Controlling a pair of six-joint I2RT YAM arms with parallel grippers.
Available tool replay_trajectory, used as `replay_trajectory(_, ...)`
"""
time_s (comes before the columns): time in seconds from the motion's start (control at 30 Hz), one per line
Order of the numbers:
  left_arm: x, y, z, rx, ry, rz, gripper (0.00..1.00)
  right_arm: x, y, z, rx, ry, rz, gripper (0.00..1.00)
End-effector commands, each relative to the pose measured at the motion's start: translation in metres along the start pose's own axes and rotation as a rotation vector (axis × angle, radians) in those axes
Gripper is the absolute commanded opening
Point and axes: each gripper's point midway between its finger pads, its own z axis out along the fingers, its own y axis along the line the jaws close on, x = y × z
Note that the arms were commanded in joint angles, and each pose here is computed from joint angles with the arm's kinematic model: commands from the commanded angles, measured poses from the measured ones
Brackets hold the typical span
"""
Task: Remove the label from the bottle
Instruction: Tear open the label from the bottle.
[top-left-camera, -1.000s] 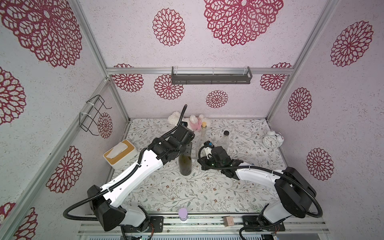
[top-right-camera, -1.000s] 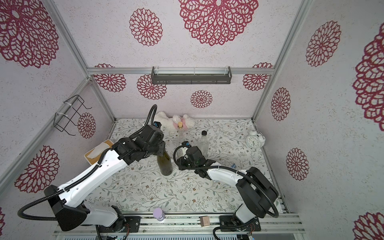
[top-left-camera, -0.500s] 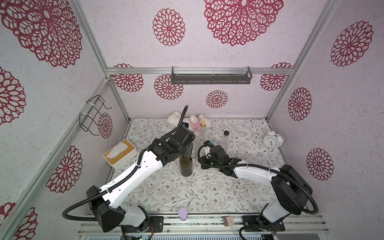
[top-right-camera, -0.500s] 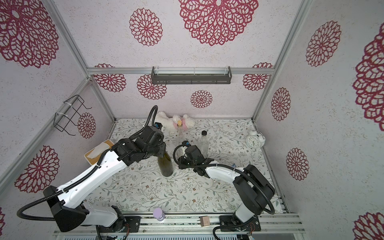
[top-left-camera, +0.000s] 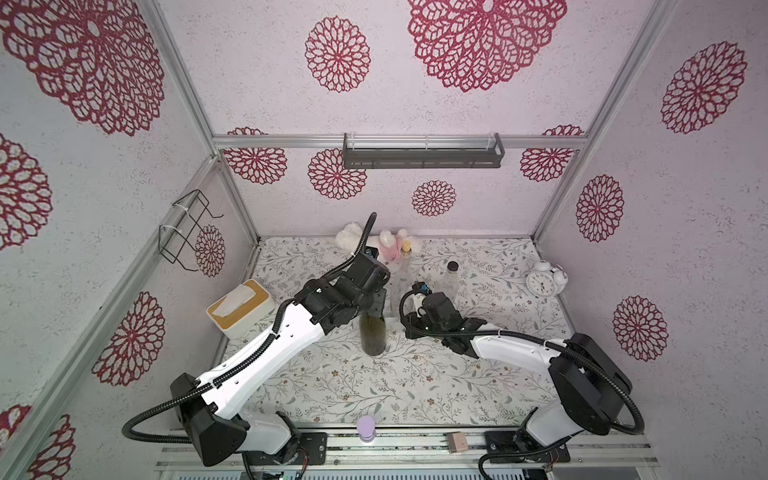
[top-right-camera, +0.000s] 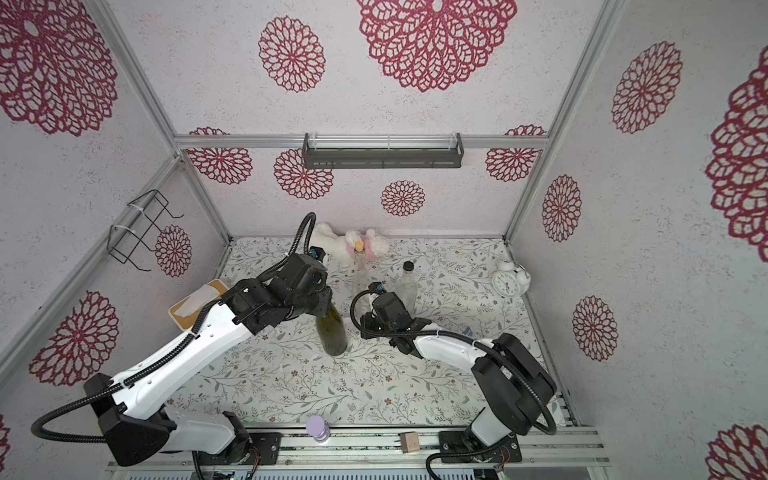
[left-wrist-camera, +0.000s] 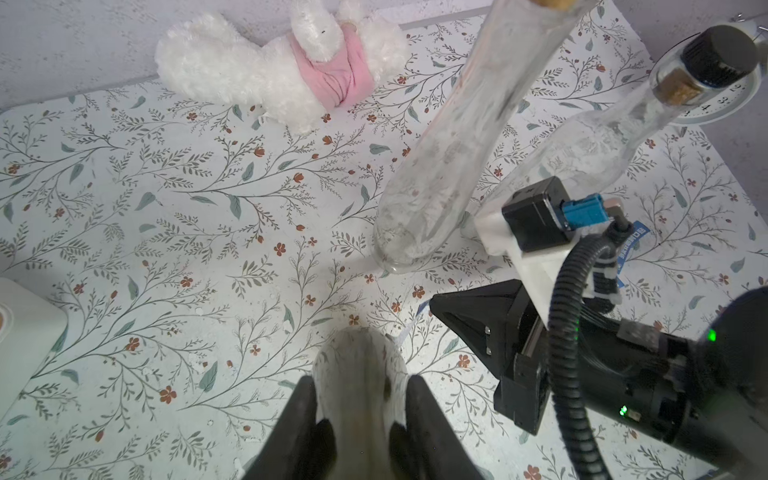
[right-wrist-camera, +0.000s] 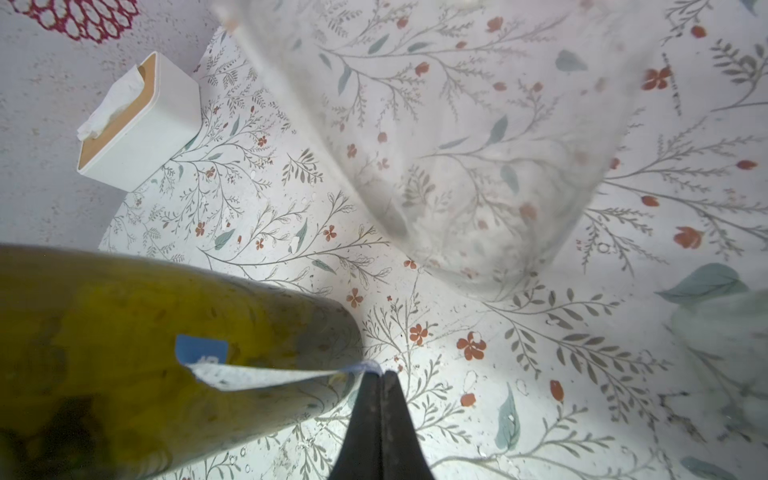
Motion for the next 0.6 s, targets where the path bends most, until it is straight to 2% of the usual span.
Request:
replay_trajectory(0.0, 0.016, -0.009, -0.011, 0.052, 0.048, 0.001, 0.03, -0.011, -0.008, -0.015, 0.04, -0.05, 0.029, 0.0)
replay_trajectory(0.57, 0.011, -0.02, -0.024, 0.085, 0.026, 0.027, 0.03, 0.0, -0.024, -0.029, 0.111, -0.051, 0.042, 0.0)
